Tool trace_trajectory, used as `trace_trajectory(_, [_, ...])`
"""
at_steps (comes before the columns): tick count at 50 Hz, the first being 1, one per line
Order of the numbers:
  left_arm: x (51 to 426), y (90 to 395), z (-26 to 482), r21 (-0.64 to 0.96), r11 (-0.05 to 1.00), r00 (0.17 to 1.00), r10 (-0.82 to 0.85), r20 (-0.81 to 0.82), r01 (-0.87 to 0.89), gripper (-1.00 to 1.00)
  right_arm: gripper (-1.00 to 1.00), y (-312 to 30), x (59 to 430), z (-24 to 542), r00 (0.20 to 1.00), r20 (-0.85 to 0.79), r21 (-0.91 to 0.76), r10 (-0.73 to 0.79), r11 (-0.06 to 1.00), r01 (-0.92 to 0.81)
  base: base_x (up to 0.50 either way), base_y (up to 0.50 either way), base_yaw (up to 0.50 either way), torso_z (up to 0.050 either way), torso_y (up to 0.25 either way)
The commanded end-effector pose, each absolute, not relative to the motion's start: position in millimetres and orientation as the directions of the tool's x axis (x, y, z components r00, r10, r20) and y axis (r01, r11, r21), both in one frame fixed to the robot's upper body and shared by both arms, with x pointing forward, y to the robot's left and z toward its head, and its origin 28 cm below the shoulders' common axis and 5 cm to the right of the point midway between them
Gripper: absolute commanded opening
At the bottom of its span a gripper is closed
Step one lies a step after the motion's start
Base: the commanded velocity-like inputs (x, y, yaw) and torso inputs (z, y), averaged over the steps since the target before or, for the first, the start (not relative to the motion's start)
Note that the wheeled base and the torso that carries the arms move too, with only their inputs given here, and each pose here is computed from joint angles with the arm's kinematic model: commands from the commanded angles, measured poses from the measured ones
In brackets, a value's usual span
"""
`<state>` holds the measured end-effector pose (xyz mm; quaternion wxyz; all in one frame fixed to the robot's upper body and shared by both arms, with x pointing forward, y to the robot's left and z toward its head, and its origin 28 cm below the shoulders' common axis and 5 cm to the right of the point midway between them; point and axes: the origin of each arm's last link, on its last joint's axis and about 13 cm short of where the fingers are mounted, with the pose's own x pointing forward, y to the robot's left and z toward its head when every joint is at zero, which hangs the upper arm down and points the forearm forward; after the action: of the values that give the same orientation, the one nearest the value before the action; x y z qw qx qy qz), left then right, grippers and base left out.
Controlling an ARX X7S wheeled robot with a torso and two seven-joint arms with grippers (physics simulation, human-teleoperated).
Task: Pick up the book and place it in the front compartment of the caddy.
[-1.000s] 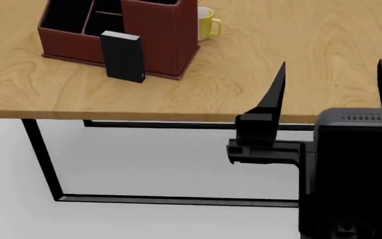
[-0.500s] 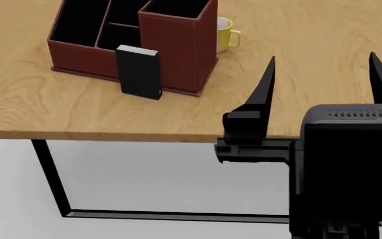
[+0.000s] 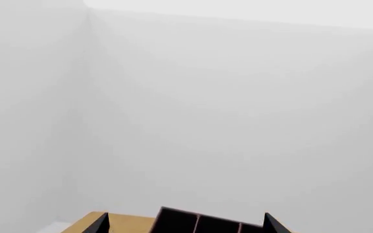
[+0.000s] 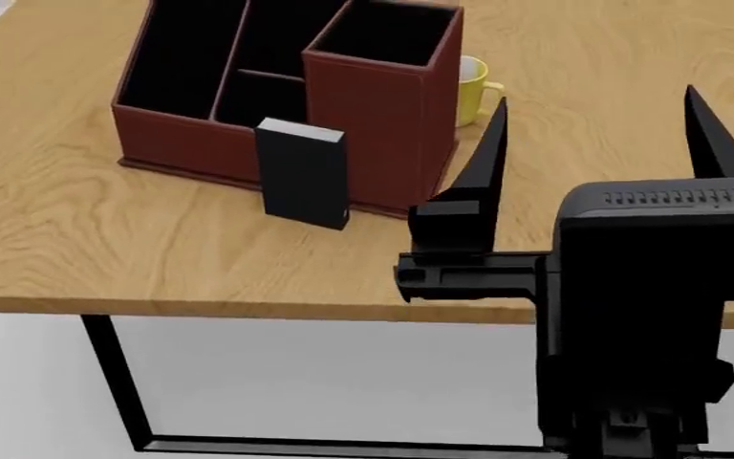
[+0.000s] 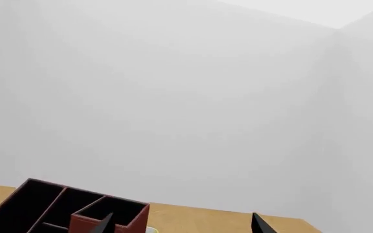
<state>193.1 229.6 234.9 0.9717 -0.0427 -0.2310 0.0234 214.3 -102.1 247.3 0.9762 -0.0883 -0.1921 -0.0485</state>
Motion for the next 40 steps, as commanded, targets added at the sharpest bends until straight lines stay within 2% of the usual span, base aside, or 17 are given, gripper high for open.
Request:
trace_trajectory(1, [193.5, 228.5, 234.2, -0.095, 0.995, 0.894, 0.054, 0.444, -0.013, 1.0, 1.0, -99.9, 216.2, 248.0, 0.923, 0.382, -0.156, -0.054, 0.98, 0.122, 0.26, 0.12, 0.0, 0.0, 0.0])
trace_trajectory(40, [194.1, 226.9, 233.5, -0.093, 0.996, 0.897, 0.043, 0.441, -0.002, 1.0, 1.0, -97.9, 220.5, 252.3, 0.921, 0.387, -0.155, -0.041, 0.982, 0.109, 0.26, 0.12, 0.0, 0.0, 0.001])
